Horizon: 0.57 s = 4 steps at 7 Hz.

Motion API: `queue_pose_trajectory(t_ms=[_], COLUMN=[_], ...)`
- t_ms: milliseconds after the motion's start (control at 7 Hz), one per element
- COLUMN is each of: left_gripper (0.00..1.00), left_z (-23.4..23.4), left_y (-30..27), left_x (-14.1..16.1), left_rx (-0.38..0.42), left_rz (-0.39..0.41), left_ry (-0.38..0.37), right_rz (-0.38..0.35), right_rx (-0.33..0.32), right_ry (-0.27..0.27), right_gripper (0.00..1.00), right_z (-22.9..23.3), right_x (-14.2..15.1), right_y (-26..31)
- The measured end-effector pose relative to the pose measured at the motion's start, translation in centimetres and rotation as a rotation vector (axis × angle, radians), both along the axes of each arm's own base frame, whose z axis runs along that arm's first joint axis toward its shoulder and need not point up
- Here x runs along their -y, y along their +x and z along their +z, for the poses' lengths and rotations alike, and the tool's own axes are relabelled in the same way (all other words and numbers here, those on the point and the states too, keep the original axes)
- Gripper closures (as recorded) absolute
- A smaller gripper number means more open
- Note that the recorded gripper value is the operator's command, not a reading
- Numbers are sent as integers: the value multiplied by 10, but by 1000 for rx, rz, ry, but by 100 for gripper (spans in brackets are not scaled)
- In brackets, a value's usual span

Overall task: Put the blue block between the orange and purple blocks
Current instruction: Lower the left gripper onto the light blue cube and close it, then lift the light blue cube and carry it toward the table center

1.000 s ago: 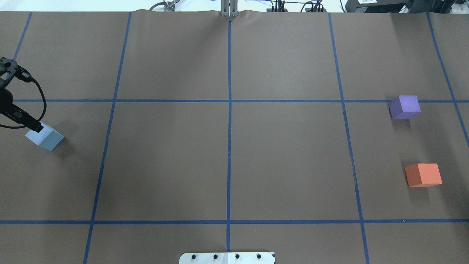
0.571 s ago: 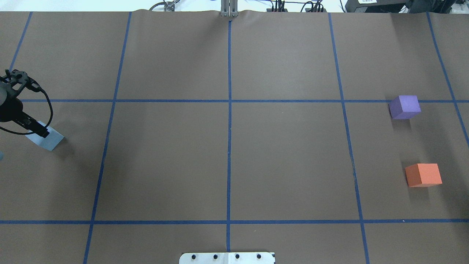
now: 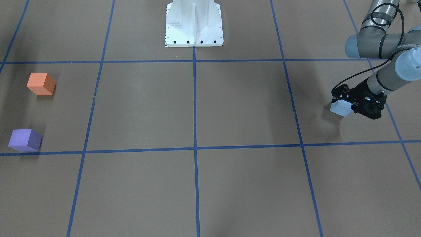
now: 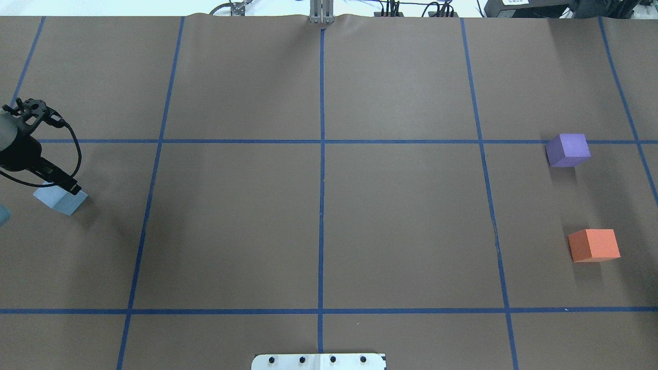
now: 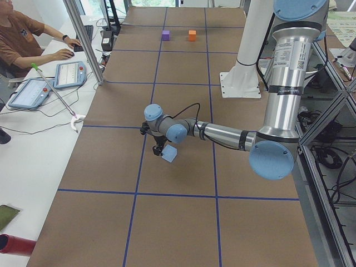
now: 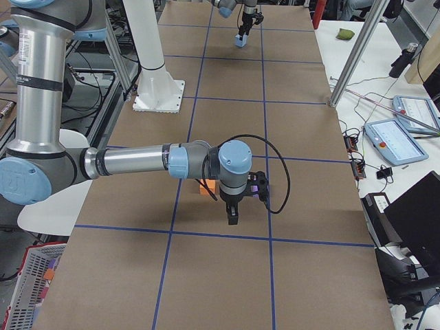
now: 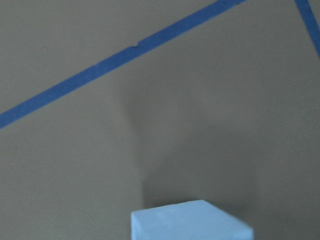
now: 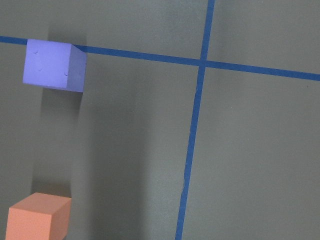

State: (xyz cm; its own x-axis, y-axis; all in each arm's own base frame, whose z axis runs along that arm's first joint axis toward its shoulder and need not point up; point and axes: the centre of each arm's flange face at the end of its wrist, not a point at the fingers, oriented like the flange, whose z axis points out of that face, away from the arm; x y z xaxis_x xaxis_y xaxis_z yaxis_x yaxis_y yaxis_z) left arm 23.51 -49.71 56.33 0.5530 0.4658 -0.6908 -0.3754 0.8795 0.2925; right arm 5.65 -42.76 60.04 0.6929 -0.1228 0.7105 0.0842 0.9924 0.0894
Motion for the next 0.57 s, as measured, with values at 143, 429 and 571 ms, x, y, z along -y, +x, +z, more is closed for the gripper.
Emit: queue_pose_trajectory(t_ms=[143,429,571], left_gripper=[0,0,0], left_z=[-2,0,3], left_y=[0,-2,-3], left_x=[-1,-3,-3], left_rx=[-7,-1,13], left_rz=[3,0,-7], left_ry=[-3,-4,0], right_rz=[0,0,0], right_rx=[0,-1,-1], right_ry=[-2,-9,-10], right_gripper=[0,0,0], right_z=[1,4,5], right_x=[-1,-3,-3], right_y=[0,0,0])
